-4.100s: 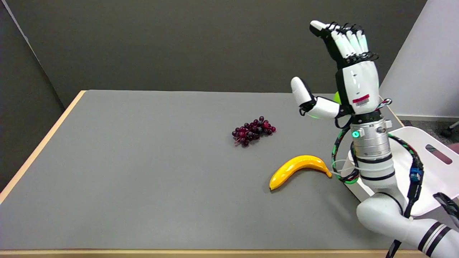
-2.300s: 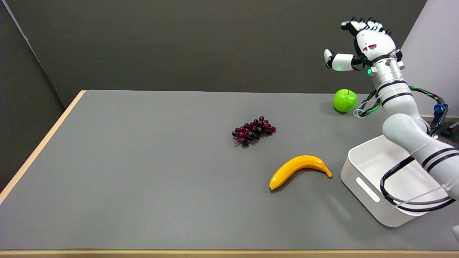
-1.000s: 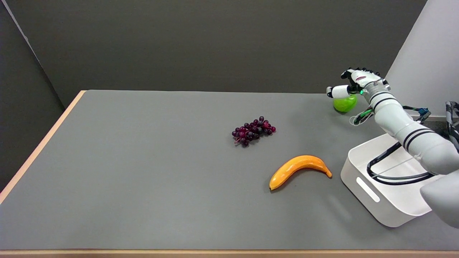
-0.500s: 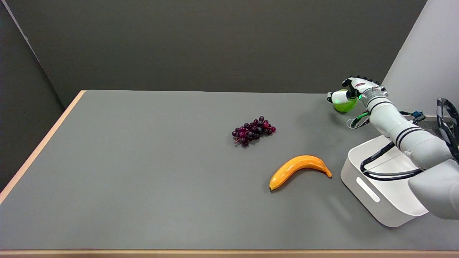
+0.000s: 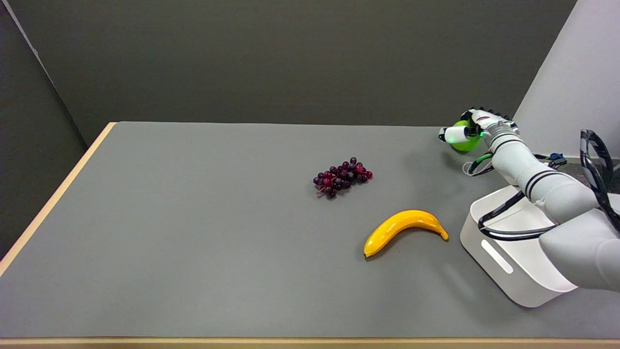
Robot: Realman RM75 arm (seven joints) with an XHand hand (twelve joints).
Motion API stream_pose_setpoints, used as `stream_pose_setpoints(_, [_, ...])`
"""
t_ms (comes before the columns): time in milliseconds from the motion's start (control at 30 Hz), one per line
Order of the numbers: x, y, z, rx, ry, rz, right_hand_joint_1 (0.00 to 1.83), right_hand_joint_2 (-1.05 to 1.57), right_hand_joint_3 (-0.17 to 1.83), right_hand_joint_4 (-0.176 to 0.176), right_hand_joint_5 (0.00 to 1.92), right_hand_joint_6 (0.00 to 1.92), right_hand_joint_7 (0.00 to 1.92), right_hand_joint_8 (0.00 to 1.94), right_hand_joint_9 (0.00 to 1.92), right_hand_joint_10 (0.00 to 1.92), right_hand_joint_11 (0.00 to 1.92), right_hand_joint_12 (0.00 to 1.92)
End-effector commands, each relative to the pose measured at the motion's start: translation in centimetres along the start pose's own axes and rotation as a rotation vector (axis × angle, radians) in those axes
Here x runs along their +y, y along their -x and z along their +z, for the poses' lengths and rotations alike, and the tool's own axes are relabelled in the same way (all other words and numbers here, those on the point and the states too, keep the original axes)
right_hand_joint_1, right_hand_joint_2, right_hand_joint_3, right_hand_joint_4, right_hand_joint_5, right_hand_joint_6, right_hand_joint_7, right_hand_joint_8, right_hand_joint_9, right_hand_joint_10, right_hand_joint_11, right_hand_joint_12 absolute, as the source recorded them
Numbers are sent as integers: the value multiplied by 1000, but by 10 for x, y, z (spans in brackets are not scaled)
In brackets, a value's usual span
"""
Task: Pick up the green apple.
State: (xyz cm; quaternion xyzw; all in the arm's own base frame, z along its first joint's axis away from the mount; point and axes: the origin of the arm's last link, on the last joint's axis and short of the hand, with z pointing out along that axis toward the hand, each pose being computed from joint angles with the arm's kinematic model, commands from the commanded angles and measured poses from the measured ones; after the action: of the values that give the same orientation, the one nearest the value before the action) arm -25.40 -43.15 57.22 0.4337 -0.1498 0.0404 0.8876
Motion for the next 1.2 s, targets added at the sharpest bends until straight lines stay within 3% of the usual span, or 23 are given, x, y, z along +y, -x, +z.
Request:
stream_pose_setpoints(33, [-8,11,-1,-9,4,0,639,630,939,30,199,427,185,298,68,638,-1,1144])
stream_pose_setpoints(267, [-6,14,-3,-1,2,-9,844,692,1013,17,200,437,283,364,243,773,179,1355])
stream_pose_setpoints(333, [-6,14,-3,3,2,-13,980,786,971,6,255,521,422,460,364,931,399,1569])
stream_pose_setpoints(400, [-6,13,-4,8,-1,-18,1025,844,942,4,265,636,501,599,460,1045,497,1637])
stream_pose_setpoints(467, [-6,14,-4,10,-5,-23,1097,878,915,8,266,864,548,794,540,1138,575,1704])
stream_pose_setpoints(500, [-6,14,-4,10,-7,-24,1152,944,778,11,273,972,574,992,569,1180,599,1742])
stream_pose_setpoints(567, [-7,13,-5,12,-12,-26,1305,1169,251,11,309,1139,637,1550,609,1282,614,1828])
stream_pose_setpoints(633, [-9,13,-6,20,-25,-32,1462,1150,182,-5,388,1184,659,1475,674,1580,601,1907])
stream_pose_setpoints(700, [-13,6,-7,44,-49,-42,1332,1238,113,-166,421,1595,711,1473,688,1597,627,1903])
stream_pose_setpoints(733, [-15,3,-8,57,-62,-42,1322,1259,78,-174,432,1617,713,1475,688,1607,654,1909])
stream_pose_setpoints(800, [-22,-12,-11,107,-98,-28,1321,1272,43,-164,462,1599,716,1463,693,1619,691,1921])
stream_pose_setpoints(933, [-34,-44,-22,218,-177,36,1322,1185,174,-127,530,1560,747,1387,725,1600,625,1921])
stream_pose_setpoints(1200, [-56,-122,-86,503,-386,161,1327,1161,201,-133,550,1527,772,1358,737,1583,639,1921])
